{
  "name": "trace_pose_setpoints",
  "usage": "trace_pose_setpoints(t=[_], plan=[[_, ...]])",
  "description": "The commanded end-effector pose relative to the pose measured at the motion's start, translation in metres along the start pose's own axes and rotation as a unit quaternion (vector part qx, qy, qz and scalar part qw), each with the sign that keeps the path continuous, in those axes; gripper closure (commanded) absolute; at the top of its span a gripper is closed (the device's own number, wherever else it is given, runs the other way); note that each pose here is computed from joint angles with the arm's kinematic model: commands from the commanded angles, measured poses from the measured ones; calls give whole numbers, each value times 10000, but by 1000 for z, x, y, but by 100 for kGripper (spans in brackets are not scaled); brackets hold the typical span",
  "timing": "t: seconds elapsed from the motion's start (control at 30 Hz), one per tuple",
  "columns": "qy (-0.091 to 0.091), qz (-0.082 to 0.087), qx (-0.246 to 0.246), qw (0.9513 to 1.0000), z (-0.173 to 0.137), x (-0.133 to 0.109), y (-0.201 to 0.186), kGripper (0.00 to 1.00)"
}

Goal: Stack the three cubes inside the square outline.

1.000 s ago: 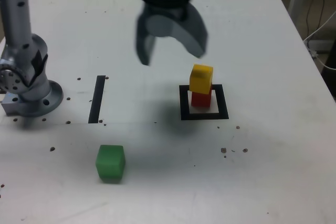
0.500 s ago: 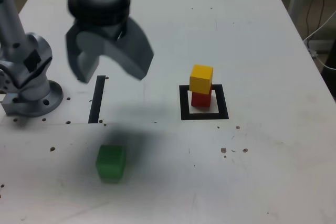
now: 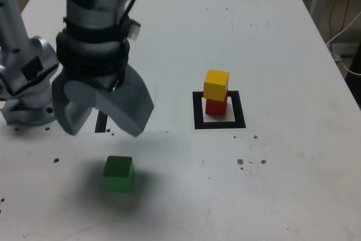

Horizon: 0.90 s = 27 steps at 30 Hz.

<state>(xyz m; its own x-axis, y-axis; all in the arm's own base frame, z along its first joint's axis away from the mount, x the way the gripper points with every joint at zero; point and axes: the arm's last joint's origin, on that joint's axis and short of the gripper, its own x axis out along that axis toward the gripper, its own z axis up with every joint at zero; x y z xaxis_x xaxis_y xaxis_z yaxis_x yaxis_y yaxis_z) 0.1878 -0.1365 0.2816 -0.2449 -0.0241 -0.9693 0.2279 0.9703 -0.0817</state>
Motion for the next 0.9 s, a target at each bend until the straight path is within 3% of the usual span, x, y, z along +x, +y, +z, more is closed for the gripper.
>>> trace_pose_setpoints(t=[0.0,0.27,0.63,0.87], plan=[[58,-41,18,10000,3,5,-3,2],[145,-218,181,9995,11,18,-9,4],[337,-612,662,9954,31,45,-19,6],[283,-799,985,9915,40,57,-21,11]])
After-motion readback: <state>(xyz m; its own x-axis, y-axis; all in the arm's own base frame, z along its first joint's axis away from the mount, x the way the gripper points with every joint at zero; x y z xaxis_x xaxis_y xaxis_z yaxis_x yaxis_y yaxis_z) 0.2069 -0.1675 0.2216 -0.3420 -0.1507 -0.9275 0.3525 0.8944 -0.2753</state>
